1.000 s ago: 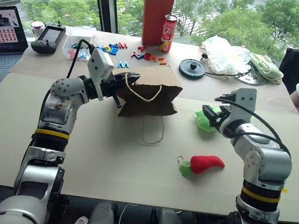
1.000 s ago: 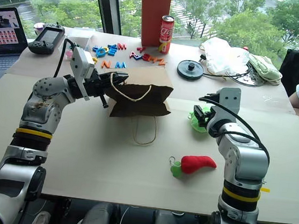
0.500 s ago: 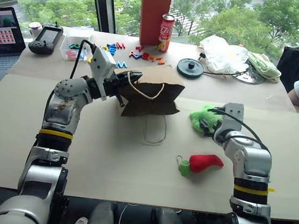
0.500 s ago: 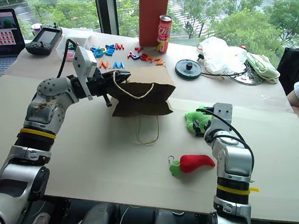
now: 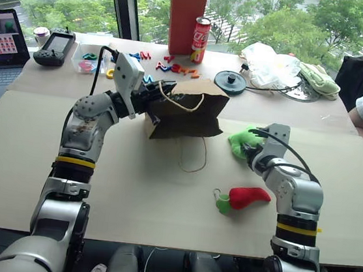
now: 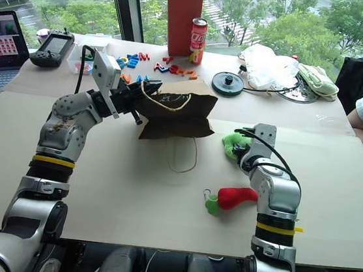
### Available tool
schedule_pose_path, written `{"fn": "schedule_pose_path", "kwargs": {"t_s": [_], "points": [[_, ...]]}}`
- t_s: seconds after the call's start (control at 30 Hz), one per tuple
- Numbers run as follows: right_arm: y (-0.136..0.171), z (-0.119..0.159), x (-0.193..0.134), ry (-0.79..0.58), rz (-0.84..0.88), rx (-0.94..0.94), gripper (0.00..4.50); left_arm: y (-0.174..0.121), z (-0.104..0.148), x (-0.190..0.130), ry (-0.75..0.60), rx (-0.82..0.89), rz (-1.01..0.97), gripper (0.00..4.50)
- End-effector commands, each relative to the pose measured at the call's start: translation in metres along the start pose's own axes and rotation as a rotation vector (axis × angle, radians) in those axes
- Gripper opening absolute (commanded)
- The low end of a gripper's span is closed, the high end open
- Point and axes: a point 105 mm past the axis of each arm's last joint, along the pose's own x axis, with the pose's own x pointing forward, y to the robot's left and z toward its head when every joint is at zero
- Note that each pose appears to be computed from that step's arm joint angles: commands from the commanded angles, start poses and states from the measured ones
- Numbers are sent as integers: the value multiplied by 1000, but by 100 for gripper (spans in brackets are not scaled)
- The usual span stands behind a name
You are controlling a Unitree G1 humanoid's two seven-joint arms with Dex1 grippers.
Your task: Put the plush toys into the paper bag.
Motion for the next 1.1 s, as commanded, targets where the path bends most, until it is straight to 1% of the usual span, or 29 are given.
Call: {"fn": "schedule_pose_path", "kwargs": {"t_s": [0.03, 0.2, 0.3, 0.43, 0.5, 0.6, 0.67, 0.73, 0.87, 0.97, 1.1], "points": [[-8, 35, -14, -119, -5, 33, 180, 4, 22, 5, -73, 16, 14, 0], [-13, 72, -43, -238, 16, 68, 180, 5, 18, 6, -70, 6, 23, 0], [-10, 85, -57, -272, 45, 78, 180, 5, 17, 6, -69, 3, 25, 0], [0, 105, -79, -331, 125, 92, 180, 4, 14, 8, -70, -9, 25, 0], [14, 113, -89, -348, 213, 86, 180, 3, 13, 9, -71, -14, 21, 0], [29, 116, -99, -344, 306, 71, 180, 2, 12, 10, -72, -18, 18, 0], [49, 114, -108, -314, 425, 43, 180, 1, 12, 11, -73, -23, 15, 0], [65, 106, -113, -270, 502, 9, 180, 0, 12, 12, -75, -26, 13, 0], [79, 80, -112, -164, 547, -54, 180, -1, 11, 14, -77, -26, 8, 0], [87, 71, -113, -138, 589, -66, 180, -1, 12, 14, -78, -26, 10, 0], [100, 55, -104, -81, 603, -55, 180, -1, 11, 15, -76, -25, 7, 0]]}}
